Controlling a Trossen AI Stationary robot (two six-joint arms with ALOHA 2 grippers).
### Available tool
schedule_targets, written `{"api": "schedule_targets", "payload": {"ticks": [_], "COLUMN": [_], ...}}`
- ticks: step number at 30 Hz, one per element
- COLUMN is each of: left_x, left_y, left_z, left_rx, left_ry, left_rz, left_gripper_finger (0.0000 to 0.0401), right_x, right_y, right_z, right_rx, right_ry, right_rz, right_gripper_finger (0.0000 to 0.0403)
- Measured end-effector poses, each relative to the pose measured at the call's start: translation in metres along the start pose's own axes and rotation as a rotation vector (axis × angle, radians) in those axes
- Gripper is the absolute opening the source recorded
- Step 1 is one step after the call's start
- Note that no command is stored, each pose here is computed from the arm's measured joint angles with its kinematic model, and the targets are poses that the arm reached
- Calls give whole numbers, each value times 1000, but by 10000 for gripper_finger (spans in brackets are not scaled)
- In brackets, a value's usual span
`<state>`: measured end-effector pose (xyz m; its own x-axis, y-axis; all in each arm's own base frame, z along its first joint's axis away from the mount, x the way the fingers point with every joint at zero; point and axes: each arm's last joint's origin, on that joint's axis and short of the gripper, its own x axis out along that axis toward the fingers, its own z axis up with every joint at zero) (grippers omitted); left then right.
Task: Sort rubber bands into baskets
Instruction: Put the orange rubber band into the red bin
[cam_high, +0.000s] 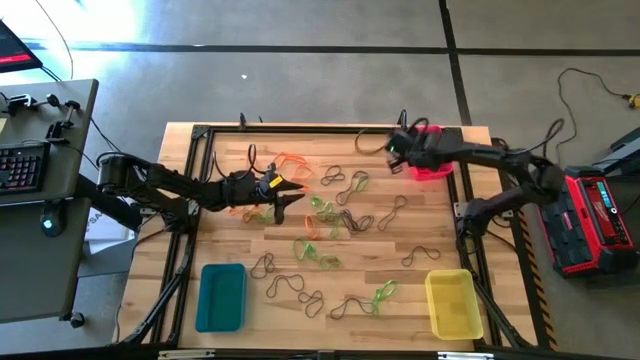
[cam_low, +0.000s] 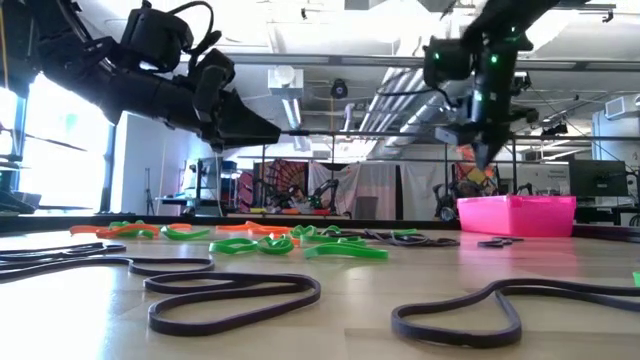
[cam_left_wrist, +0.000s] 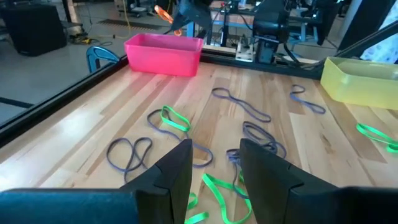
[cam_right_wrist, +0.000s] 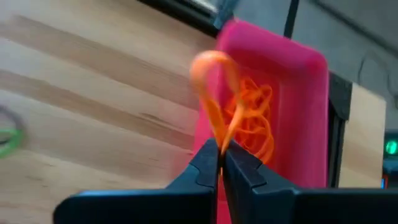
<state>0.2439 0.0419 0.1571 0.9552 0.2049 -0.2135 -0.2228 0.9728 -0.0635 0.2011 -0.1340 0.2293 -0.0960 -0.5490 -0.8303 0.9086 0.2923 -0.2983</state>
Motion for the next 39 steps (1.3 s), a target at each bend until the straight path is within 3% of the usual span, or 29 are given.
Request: {"api": "schedule_targets", "payload": {"ticks": [9, 21, 35, 39], "left_x": [0, 0, 0, 0], "left_y": [0, 0, 0, 0], "left_z": [-1, -1, -1, -1], "left_rx": [-1, -1, -1, 0], "left_ry": [12, 6, 5, 5], "left_rz": [1, 2, 4, 4], "left_gripper_finger": [127, 127, 127, 127], "right_x": [51, 103, 111, 112], "right_y": [-43, -59, -62, -62], "right_z": [21, 19, 25, 25], "right_rx": [61, 107, 148, 119], "right_ry": [213, 427, 418, 415], "right_rz": [6, 10, 85, 96], "right_gripper_finger": [0, 0, 0, 20]}}
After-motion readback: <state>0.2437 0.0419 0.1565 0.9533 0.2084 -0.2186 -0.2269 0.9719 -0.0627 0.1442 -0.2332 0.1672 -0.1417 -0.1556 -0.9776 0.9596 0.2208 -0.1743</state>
